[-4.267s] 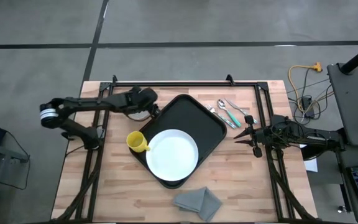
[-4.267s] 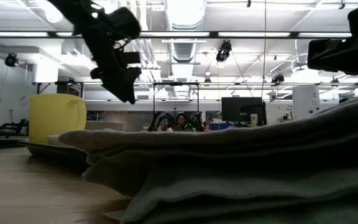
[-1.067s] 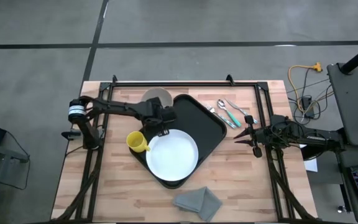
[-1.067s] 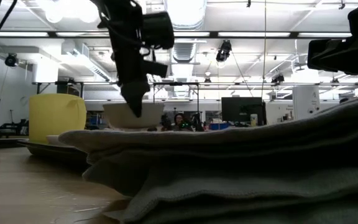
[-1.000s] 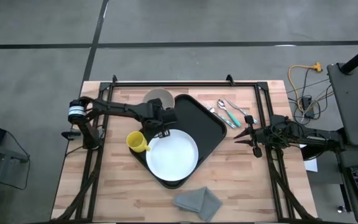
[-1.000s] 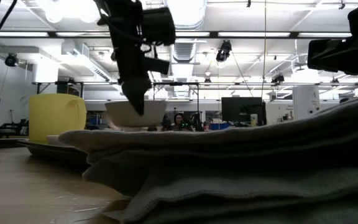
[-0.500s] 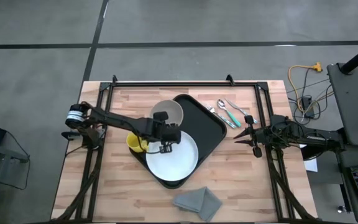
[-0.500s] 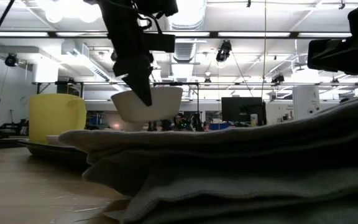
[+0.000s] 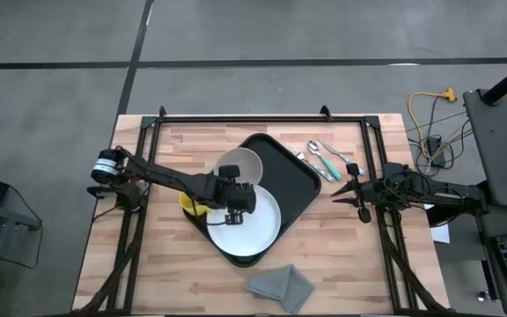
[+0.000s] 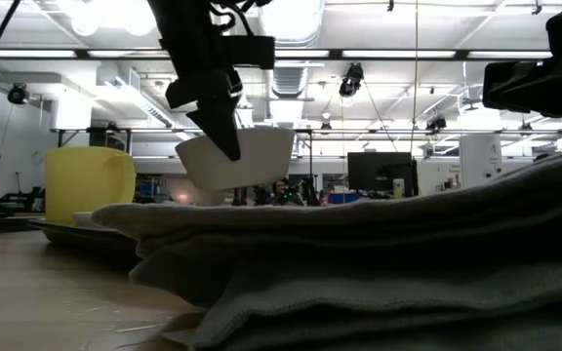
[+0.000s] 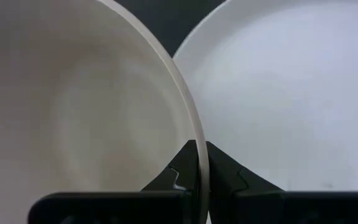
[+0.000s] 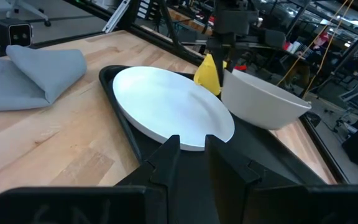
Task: Set up tray
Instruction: Put the gray bowl on top of the white plate on the black serving tray
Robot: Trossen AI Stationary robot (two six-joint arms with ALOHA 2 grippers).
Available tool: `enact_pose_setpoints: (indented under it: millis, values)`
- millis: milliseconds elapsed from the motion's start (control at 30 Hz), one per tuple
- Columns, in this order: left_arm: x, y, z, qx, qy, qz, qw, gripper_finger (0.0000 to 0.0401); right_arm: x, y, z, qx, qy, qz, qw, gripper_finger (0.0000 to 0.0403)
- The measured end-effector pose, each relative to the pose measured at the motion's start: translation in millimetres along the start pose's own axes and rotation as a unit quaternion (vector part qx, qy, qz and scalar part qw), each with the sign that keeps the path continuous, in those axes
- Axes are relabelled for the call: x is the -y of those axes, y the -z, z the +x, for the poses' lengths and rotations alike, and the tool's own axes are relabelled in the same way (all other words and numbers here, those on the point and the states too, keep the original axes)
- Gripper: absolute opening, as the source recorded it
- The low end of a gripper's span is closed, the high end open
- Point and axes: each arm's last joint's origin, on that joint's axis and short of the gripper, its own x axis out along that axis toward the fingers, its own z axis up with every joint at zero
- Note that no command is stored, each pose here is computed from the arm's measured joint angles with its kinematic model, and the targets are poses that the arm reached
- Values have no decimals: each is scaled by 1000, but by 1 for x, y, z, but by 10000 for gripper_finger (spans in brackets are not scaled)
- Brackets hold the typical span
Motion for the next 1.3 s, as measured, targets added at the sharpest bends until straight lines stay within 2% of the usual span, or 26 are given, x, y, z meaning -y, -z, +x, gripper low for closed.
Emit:
enact_pose_setpoints:
  millis: [433, 933, 1300]
  values:
    - [30, 2, -14, 23, 46, 29, 998, 0, 0, 0, 0, 0, 0, 0, 1000, 68]
    - [38, 0, -18, 39, 71, 34, 996, 0, 0, 0, 0, 0, 0, 0, 1000, 68]
    - [58, 2, -28, 57, 126, 67, 988, 0, 0, 0, 0, 0, 0, -1, 1000, 68]
